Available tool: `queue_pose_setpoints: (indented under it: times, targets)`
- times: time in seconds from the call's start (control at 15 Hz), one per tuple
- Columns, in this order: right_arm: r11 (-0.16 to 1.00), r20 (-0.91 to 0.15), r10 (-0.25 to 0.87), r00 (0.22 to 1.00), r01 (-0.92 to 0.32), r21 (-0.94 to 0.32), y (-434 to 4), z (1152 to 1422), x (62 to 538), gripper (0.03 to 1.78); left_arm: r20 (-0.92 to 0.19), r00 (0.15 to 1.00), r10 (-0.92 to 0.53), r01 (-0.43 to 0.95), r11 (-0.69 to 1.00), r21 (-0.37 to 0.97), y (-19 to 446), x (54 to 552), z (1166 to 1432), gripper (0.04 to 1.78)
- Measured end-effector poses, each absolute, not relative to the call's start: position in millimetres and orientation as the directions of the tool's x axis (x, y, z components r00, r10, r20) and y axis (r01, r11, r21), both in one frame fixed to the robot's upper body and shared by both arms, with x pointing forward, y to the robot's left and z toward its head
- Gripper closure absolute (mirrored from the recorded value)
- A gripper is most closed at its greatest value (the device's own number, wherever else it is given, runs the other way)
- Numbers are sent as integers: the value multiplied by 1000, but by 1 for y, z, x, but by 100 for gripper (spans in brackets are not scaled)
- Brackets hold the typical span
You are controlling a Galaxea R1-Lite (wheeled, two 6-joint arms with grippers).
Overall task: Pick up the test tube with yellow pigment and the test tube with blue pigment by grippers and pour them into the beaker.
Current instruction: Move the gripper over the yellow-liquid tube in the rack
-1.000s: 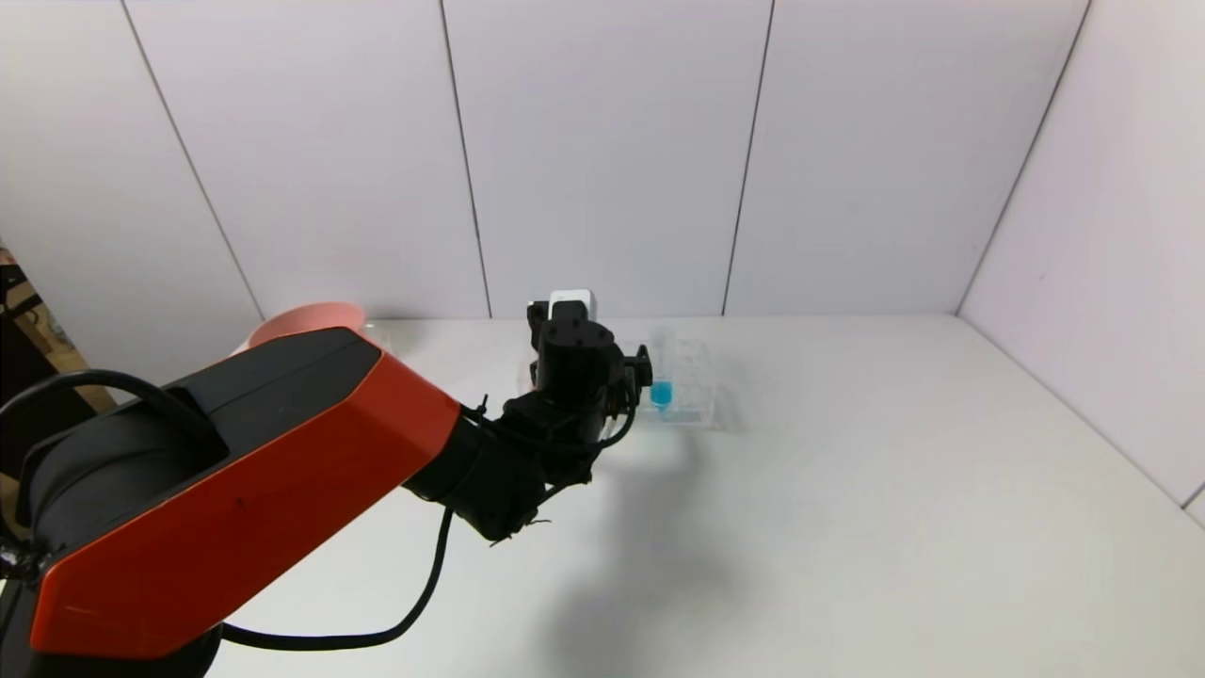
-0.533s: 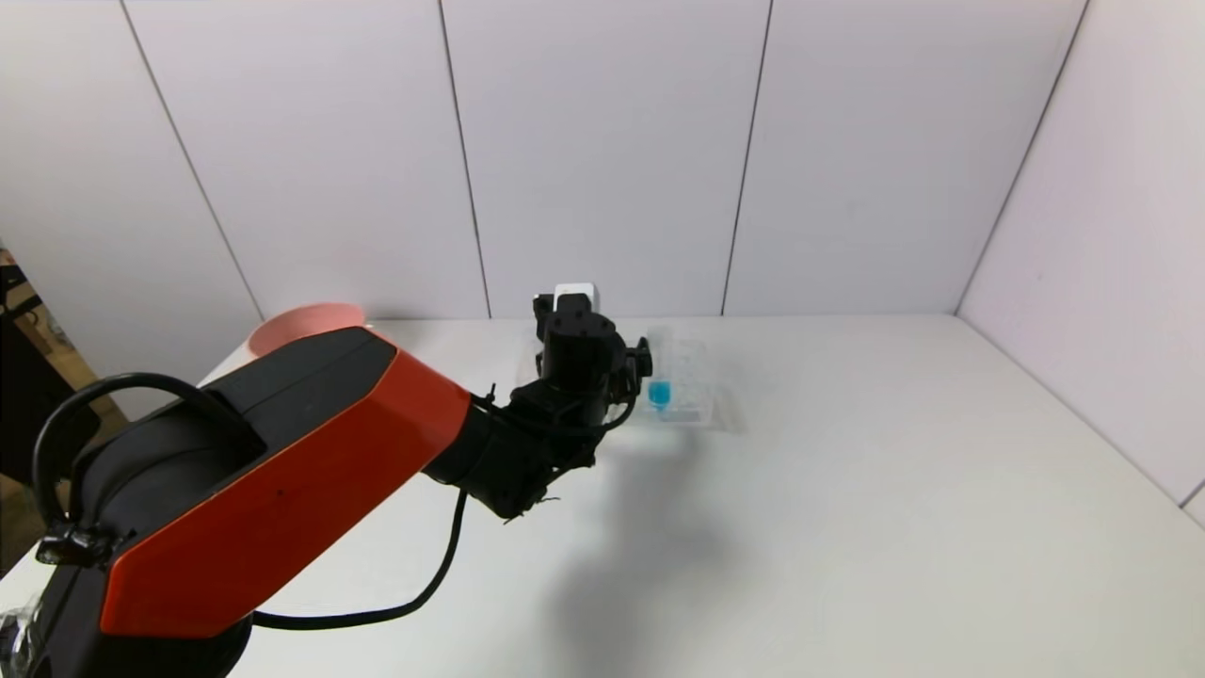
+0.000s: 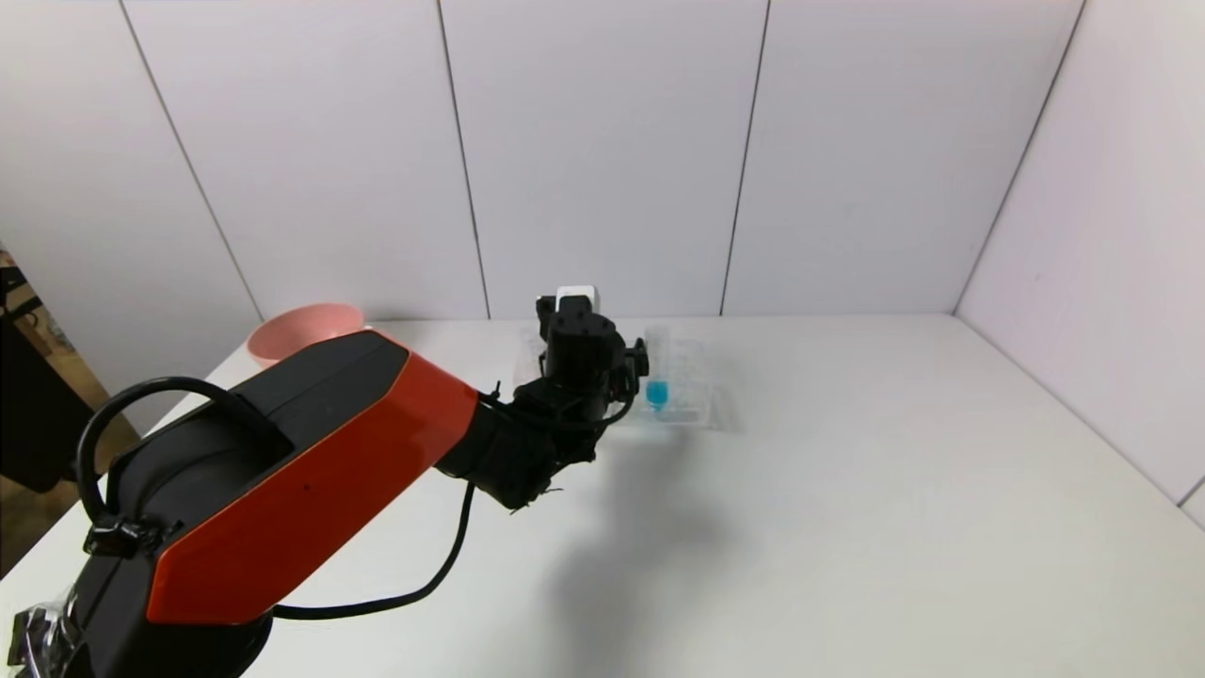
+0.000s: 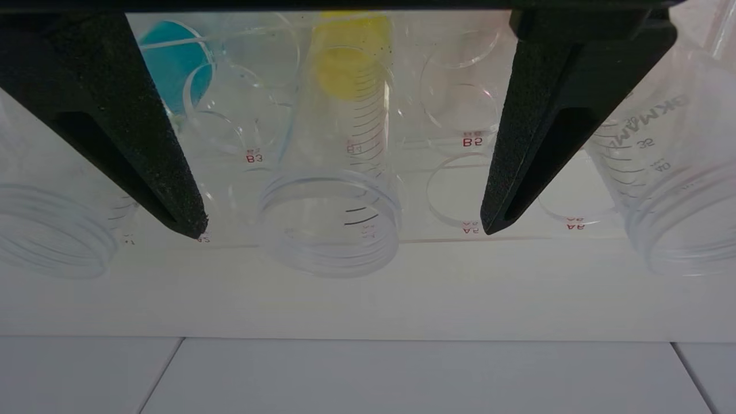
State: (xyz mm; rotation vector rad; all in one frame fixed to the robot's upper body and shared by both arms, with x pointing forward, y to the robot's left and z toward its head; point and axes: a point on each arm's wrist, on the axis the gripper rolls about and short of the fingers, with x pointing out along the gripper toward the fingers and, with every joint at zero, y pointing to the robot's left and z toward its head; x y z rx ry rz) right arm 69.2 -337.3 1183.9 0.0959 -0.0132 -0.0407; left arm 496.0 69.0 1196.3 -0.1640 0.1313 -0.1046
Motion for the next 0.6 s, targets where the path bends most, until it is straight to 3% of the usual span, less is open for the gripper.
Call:
queue_pose_setpoints:
  times: [0.6]
  targets:
    - [995, 11, -41, 999, 40, 96, -337, 1184, 69, 10, -142, 985, -101, 79, 984, -157, 68, 507, 1185, 20]
